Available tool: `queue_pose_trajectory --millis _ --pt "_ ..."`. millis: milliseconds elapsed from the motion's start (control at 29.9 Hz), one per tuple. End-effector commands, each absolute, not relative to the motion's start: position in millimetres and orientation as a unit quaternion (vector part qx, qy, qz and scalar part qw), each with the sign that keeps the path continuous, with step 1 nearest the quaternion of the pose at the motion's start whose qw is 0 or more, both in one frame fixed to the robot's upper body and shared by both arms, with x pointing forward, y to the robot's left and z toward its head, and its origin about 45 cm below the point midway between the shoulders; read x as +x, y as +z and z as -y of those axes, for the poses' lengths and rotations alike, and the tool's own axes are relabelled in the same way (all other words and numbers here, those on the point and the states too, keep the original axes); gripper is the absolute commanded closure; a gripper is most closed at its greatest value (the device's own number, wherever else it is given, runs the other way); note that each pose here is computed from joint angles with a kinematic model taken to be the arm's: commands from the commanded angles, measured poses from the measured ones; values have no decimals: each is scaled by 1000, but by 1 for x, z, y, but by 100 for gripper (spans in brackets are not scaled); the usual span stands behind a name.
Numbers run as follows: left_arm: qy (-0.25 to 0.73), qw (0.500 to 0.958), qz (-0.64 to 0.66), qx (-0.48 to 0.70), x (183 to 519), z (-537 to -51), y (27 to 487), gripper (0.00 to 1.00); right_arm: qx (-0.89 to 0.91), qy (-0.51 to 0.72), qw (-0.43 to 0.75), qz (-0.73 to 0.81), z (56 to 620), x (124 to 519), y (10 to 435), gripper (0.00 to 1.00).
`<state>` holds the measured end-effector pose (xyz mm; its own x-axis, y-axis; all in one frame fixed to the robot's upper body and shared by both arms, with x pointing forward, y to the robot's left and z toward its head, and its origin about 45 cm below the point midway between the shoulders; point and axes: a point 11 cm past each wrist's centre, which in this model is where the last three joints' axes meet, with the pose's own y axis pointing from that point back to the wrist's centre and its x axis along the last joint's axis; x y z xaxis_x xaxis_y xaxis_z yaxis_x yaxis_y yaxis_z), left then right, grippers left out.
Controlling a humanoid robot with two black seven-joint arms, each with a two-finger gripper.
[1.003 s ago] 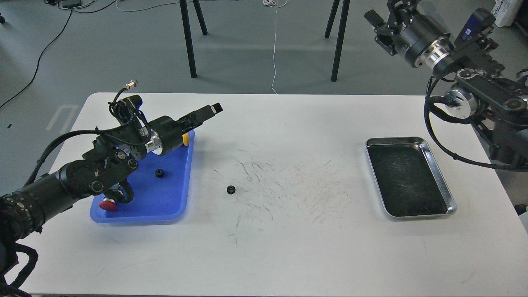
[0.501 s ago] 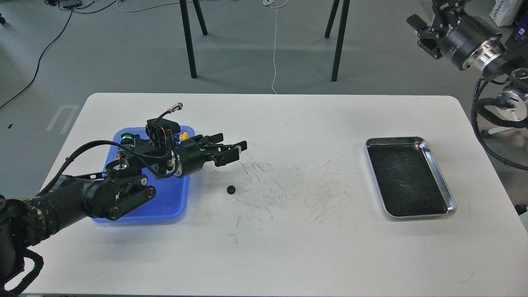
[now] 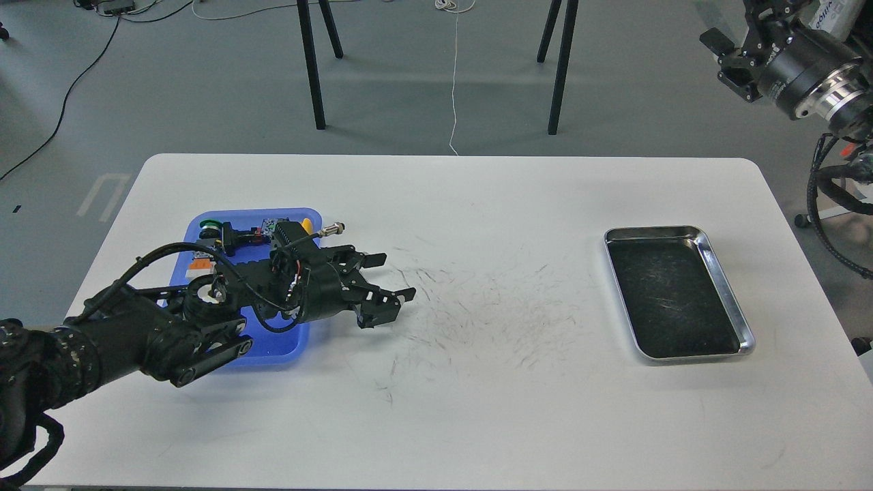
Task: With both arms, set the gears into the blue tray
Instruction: 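Lower the left gripper over the small black gear on the table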
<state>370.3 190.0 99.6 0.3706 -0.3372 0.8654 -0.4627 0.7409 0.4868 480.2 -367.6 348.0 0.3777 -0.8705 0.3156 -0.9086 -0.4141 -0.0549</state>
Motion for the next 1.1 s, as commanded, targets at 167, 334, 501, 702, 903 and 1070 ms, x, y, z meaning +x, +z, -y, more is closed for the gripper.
queue_pose_trajectory --millis 167,334,501,702,903,1070 --pt "5 734 571 368 362 -199 90 19 832 149 79 529 363 480 342 2" --pt "-7 728 573 377 361 -208 88 20 831 148 81 530 365 479 340 2" --pt "-10 724 574 382 361 -213 89 27 831 145 84 531 367 478 336 2" --pt "-4 719 585 374 361 -213 91 47 832 141 87 530 367 477 331 2" --pt "-10 716 587 378 359 -219 89 50 835 143 106 521 365 476 327 2" --pt "-10 721 587 367 353 -220 92 50 835 143 108 521 365 476 326 2"
